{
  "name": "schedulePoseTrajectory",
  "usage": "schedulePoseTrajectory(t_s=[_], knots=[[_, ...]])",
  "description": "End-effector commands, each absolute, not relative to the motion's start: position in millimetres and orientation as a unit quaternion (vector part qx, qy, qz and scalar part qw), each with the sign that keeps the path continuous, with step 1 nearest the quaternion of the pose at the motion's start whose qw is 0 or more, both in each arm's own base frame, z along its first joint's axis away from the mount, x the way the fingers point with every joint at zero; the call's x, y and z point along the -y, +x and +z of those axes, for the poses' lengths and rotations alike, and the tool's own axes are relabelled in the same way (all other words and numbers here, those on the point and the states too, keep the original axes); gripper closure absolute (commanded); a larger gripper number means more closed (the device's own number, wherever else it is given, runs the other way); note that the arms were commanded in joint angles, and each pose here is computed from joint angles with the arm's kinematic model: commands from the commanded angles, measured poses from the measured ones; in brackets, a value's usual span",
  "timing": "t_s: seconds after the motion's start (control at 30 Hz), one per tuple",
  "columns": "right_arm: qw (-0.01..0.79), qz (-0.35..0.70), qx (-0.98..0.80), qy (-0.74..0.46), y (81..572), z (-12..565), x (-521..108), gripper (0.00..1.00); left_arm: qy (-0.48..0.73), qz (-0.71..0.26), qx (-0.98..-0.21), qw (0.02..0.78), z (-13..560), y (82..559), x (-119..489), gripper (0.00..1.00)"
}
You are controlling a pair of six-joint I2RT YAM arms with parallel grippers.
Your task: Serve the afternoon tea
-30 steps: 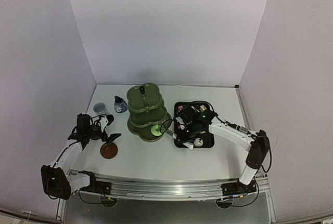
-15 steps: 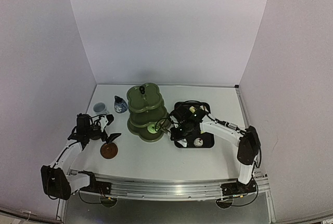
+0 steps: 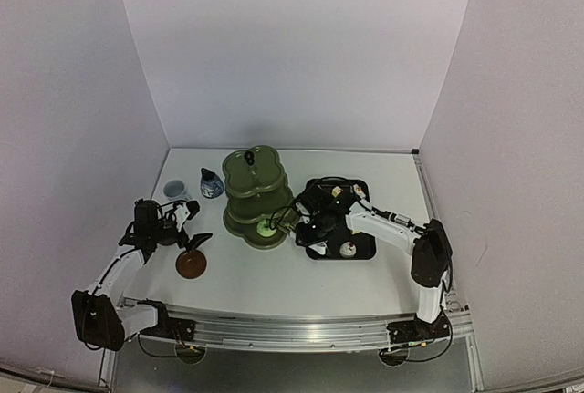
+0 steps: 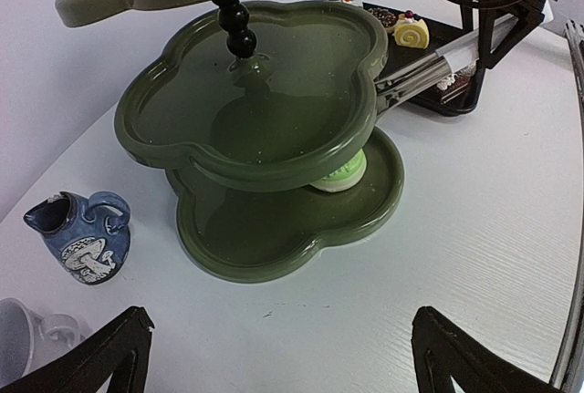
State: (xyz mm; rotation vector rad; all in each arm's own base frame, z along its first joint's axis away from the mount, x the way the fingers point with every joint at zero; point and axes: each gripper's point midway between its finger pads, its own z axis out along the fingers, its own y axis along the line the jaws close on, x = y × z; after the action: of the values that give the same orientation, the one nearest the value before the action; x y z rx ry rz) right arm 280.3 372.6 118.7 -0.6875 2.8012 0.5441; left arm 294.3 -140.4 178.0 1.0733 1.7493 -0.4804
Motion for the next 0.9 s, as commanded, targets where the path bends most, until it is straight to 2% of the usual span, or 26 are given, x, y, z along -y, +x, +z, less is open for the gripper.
schedulePoseTrajectory(t_s=[0.0, 0.47, 0.87], knots=[[0.145, 0.212, -0.938, -0.235, 287.4, 154.3, -382.1, 0.66, 0.448, -0.189, -0.71, 0.51, 184.9, 295.4, 141.0, 0.0], [0.145, 0.192, -0.949, -0.206, 263.7, 172.0, -342.6, 0.67, 0.449, -0.192, -0.711, 0.506, 181.9, 294.1, 141.3, 0.0], [0.154, 0.115, -0.97, -0.149, 254.4, 189.4, -266.2, 0.68, 0.449, -0.194, -0.71, 0.506, 181.2, 293.8, 141.9, 0.0]])
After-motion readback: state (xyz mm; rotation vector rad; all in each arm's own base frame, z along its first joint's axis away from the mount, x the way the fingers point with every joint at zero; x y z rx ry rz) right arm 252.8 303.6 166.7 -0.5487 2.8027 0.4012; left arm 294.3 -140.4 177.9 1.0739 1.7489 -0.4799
